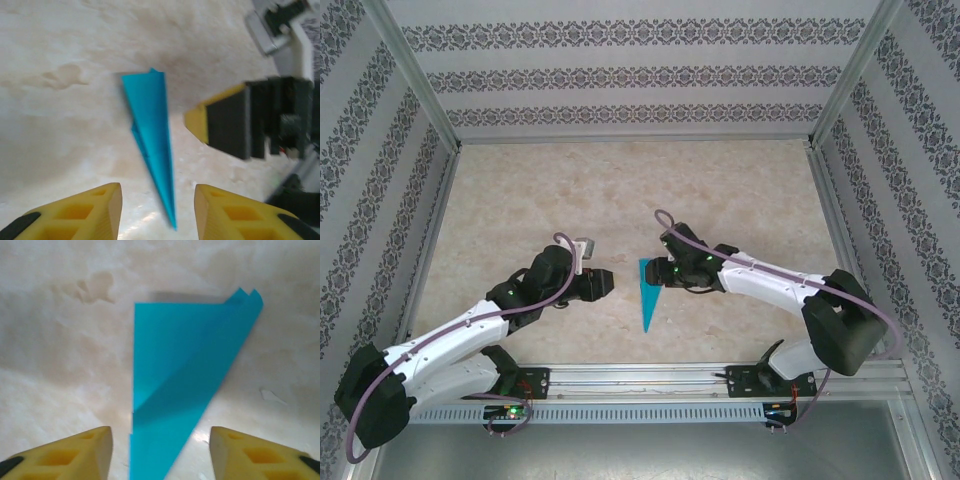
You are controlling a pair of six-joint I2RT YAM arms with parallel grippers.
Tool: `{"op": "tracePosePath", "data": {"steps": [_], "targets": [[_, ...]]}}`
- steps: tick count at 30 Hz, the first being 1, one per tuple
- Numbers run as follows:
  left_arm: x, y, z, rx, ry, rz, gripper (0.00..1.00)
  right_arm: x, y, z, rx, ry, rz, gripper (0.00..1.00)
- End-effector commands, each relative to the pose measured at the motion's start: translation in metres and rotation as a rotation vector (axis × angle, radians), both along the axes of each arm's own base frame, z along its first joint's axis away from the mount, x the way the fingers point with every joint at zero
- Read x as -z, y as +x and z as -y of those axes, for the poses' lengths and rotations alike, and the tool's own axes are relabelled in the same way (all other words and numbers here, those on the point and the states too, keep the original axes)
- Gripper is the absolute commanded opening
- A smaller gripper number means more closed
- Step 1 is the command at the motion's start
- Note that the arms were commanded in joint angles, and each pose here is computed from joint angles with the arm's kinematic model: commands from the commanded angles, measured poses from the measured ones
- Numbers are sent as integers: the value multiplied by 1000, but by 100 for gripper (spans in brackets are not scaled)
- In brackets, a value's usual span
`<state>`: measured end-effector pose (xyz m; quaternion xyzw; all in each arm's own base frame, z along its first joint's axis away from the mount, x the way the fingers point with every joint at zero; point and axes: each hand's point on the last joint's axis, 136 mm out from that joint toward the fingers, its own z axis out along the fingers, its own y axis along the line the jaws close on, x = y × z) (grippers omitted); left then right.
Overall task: Fold a paper plane with a square sheet of paper (fold left side to right side)
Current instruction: Perform the fifth fold on the wing at the bottom-center of the table, then turn over the paper plane at the center of the table.
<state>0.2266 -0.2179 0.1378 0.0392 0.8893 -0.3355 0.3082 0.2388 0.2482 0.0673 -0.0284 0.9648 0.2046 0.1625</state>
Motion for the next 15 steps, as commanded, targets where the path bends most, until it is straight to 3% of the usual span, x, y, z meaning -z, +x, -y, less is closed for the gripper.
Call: {"op": "tracePosePath", "data": {"steps": [1,10,15], "targets": [[4,11,-23,-63,119,44,43,9,-7,11,43,-153,11,60],[3,17,-30,-75,131,51,44,33,-8,-8,2,-251,-28,61],[5,17,-33,-83,137,45,44,33,-8,-2,11,-285,-24,48]]}}
